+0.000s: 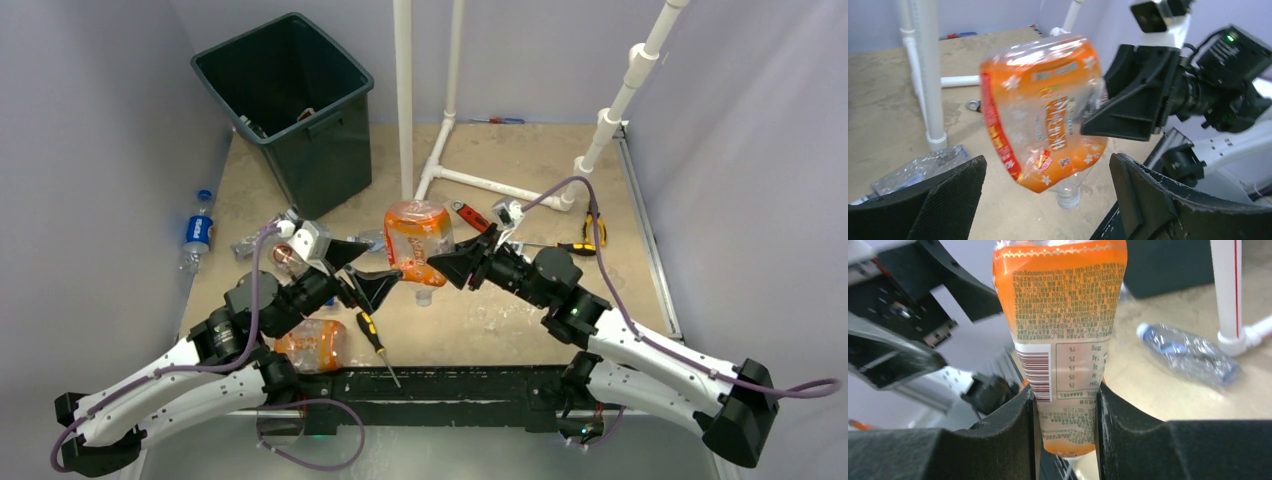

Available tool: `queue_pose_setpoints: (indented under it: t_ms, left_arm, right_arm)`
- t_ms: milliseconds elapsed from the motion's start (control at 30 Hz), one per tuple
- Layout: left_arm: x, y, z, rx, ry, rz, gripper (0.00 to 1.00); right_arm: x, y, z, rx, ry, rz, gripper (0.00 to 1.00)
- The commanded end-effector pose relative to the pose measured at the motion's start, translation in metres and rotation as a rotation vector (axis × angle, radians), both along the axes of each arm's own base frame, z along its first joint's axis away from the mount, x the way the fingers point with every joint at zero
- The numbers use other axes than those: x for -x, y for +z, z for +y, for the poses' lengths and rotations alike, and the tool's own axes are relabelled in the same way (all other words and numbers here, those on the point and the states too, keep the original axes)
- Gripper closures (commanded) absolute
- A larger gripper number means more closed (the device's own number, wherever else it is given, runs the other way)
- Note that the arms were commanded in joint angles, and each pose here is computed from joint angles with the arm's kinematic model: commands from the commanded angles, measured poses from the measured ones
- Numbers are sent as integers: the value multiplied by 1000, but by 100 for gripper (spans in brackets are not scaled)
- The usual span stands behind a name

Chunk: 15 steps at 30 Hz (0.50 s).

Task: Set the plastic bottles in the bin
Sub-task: Pick up the plastic bottle at the center of the board, then place the plastic bottle in the trash bin.

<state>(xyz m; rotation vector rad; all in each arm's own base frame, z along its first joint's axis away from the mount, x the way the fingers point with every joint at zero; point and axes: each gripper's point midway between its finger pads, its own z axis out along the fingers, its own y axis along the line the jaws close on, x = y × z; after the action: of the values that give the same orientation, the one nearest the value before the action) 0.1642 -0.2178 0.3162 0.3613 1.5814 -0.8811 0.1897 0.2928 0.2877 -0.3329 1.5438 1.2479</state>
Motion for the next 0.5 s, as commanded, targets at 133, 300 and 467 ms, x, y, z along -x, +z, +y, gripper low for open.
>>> queue_pose_setpoints:
  t_ms: [133,300,467]
  left_arm:
    - [30,49,-17,36,-214,-210,5]
    - [30,66,-10,-39,-212,-264,3]
    - [46,80,-20,-203,-356,-293,4]
  right_arm:
    - [35,-9,-13,296,157,-49,100]
    - [50,8,-23,351,210,-75,100]
    - [71,12,-24,423,340,-93,100]
